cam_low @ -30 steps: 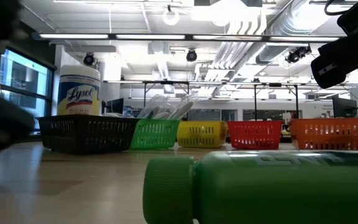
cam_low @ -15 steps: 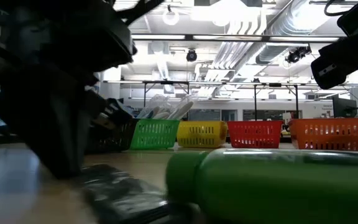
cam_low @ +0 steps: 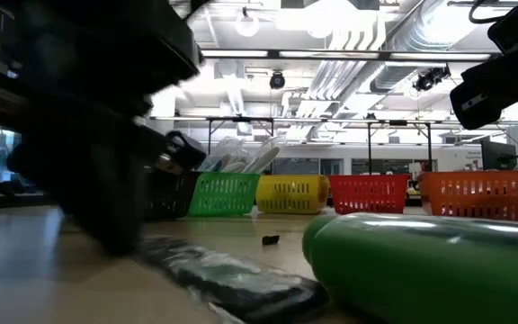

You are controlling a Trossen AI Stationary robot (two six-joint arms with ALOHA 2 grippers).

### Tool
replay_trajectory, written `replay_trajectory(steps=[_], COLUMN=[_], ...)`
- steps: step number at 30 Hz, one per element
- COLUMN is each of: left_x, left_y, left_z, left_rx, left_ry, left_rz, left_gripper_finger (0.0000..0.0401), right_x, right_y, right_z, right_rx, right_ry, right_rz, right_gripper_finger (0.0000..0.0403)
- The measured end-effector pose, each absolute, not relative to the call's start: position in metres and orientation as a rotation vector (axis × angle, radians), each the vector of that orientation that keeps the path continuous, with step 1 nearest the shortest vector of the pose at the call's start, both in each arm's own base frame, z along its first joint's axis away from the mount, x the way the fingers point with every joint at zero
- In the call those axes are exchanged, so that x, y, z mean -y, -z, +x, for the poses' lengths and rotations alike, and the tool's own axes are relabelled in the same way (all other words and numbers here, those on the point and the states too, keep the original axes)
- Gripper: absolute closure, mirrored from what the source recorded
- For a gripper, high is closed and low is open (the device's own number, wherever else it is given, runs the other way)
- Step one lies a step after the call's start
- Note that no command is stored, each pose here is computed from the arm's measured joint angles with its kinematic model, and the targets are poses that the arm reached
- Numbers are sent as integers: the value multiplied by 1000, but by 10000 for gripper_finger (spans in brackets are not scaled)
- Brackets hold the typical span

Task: Pick & Place Travel size toiletries
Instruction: Put the black comb into the red bin

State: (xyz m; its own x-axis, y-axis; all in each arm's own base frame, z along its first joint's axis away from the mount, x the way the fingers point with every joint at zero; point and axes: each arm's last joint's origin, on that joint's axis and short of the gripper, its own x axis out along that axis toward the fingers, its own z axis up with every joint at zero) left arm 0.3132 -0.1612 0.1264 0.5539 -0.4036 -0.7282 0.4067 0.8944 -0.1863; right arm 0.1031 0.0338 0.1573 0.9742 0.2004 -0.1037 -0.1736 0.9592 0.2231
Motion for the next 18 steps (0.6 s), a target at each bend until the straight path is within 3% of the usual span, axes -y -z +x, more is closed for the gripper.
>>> replay_trajectory(steps=[12,18], left_x=[188,190], left_y=[-156,-143], left_z=[324,331], left_rx=[-857,-894], left_ry=[570,585], left_rz=[93,99], left_gripper_finger=[401,401], right_x=[-34,-34], right_y=[-157,-157], right_z=[103,103], right_rx=[-128,-129], right_ry=[-189,-189], right_rz=[230,230], right_gripper_finger=[396,396])
